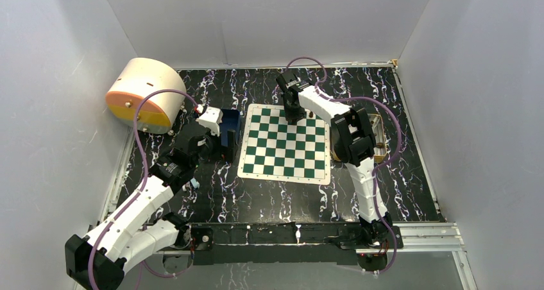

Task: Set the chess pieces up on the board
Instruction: Place the chess piece on the chessboard.

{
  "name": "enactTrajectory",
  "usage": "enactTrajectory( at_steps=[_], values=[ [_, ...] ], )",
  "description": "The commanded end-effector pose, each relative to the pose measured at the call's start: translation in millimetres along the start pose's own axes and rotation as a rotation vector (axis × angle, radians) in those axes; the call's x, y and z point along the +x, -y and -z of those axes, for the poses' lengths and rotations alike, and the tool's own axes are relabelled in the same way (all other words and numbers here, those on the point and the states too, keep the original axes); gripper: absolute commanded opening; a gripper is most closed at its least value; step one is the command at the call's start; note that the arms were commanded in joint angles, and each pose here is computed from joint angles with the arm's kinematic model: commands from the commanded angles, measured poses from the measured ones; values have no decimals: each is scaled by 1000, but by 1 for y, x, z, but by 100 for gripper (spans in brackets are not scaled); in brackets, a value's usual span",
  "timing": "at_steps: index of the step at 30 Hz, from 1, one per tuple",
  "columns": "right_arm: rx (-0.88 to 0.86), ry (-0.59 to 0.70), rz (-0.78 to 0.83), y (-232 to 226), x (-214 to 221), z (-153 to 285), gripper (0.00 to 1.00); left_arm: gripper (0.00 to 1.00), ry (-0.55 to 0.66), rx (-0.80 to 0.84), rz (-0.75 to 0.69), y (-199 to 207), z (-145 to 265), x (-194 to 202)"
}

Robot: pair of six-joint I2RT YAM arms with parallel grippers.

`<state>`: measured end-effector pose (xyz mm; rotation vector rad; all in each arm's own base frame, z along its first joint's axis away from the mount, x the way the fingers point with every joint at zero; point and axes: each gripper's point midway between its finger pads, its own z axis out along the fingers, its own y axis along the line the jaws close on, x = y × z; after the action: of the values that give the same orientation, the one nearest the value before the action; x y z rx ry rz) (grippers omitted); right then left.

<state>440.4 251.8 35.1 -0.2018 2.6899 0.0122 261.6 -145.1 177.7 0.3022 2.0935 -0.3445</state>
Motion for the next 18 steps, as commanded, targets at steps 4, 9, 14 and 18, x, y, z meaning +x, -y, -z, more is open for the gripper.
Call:
enactTrajectory(
  at_steps=[4, 9, 14, 18],
  values=[
    [-27, 59, -17, -7, -22, 18, 36, 94, 28, 1, 0, -1, 2, -7],
    [-35, 75, -15, -6, -28, 34, 39, 94, 26, 1, 0, -1, 2, -6],
    [-50, 107, -6, -1, -28, 60, 42, 94, 19, 0, 1, -1, 1, -5],
    [-52, 158, -17, 10, -32, 89, 44, 94, 19, 4, 2, 0, 1, -5]
  ],
)
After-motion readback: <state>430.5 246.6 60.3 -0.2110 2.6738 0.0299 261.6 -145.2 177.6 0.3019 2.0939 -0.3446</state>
